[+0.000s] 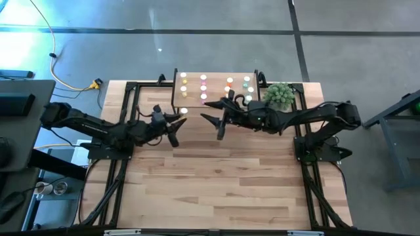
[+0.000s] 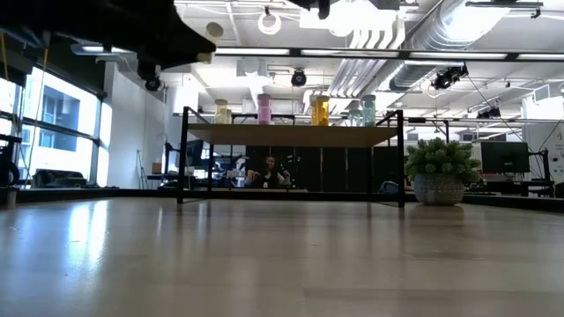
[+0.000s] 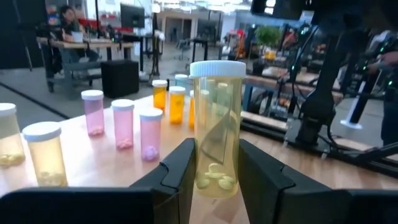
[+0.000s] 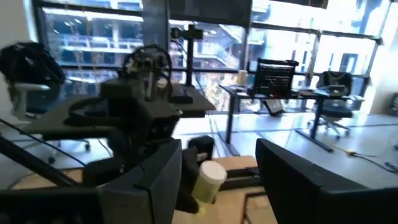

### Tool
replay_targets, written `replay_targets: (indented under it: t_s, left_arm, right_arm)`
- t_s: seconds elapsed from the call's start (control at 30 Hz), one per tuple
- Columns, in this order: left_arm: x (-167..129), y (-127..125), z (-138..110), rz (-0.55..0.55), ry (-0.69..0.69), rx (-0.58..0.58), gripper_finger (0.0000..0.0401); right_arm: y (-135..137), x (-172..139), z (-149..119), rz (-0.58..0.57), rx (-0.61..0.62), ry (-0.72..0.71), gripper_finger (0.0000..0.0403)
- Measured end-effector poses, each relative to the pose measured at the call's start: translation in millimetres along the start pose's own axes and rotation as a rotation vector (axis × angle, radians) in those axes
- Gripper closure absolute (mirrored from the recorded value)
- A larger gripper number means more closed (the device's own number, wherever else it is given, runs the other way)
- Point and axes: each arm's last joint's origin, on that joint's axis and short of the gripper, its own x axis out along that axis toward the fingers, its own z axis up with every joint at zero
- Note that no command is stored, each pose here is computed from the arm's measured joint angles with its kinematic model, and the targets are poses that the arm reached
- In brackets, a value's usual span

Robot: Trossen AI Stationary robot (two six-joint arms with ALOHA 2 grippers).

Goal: Pick and place medicine bottles onto shelf by color
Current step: Put the yellow pill bottle on the shelf aligned with the other yellow pill bottles

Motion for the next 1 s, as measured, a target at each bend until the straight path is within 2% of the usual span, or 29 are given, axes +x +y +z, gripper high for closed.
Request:
replay_targets:
  t_s: [0.17, 0.27, 0.47, 0.6, 0.83, 1.0]
  left_arm:
    - [-8, 7, -12, -0.006, -0.055, 0.017, 0.0306]
    - [-11, 10, -17, -0.004, -0.065, 0.052, 0.0306]
    - [-10, 10, -17, -0.01, -0.071, 0.139, 0.0306]
    - [-11, 10, -16, -0.025, -0.083, 0.145, 0.0306]
    - [-11, 10, -16, -0.024, -0.083, 0.178, 0.0306]
    - [-10, 11, -16, -0.016, -0.084, 0.187, 0.0306]
  right_arm:
    - [7, 15, -18, 0.067, 0.007, -0.038, 0.0205]
    - [7, 23, -28, 0.068, 0.004, -0.077, 0.0205]
    - [-1, 38, -52, 0.086, 0.04, -0.113, 0.0205]
    - [-3, 44, -62, 0.105, 0.061, -0.117, 0.0205]
    - [-5, 52, -52, 0.098, -0.002, -0.107, 0.0205]
    - [-14, 67, -36, 0.085, -0.068, 0.006, 0.0205]
